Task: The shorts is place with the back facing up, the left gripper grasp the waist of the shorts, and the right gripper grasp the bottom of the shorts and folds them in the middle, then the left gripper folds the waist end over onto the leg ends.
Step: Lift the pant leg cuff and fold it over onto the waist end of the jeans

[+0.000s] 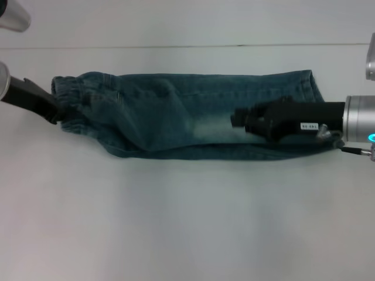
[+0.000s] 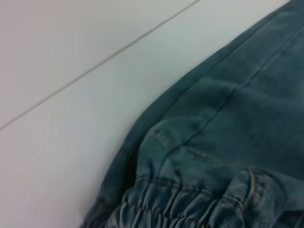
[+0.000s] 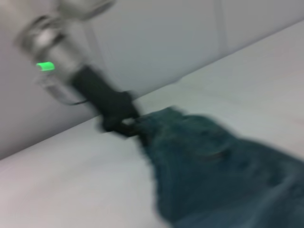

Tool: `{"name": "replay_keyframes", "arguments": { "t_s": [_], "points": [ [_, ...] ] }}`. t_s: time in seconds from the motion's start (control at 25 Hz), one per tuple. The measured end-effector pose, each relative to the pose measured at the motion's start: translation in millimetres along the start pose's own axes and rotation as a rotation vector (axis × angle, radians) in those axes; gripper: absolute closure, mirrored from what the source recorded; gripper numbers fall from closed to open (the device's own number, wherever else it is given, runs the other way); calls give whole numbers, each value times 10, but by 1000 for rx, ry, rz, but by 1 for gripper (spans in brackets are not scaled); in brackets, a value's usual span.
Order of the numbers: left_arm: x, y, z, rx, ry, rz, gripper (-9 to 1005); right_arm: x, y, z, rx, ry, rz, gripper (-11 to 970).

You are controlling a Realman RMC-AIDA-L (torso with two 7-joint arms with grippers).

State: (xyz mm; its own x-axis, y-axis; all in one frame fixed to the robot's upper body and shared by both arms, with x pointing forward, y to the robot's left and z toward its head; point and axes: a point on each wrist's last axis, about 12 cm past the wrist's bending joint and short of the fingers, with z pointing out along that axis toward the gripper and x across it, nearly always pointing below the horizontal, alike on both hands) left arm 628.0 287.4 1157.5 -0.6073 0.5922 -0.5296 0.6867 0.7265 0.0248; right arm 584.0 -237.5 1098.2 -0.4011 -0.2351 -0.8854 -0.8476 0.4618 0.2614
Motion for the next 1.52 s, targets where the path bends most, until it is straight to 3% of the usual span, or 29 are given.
{"name": "replay_keyframes", "arguments": {
  "t_s": [0.2,0.28,0.56,0.84,1.0,1.24,1.52],
  "points": [
    [-302,-113,-223,33,-19,62,893,150,-128,112,183,-181,13,741],
    [-415,-151,-294,34,-33,84,892,235,-159,161,276,-253,-4,940],
    [-800,-309,-436,65,-65,166,893,409,-100,386,499,-384,-38,960],
    [-1164,-581,-609,84,-127,262,895,366,-25,602,651,-394,-132,961],
    [-1340,-686,-660,97,-145,301,896,277,3,789,653,-323,-191,961],
    [-1490,-783,-734,112,-163,335,897,154,172,1153,599,-196,-283,960],
    [-1590,-835,-812,128,-184,365,898,81,541,1541,411,-111,-326,960]
  ]
}}
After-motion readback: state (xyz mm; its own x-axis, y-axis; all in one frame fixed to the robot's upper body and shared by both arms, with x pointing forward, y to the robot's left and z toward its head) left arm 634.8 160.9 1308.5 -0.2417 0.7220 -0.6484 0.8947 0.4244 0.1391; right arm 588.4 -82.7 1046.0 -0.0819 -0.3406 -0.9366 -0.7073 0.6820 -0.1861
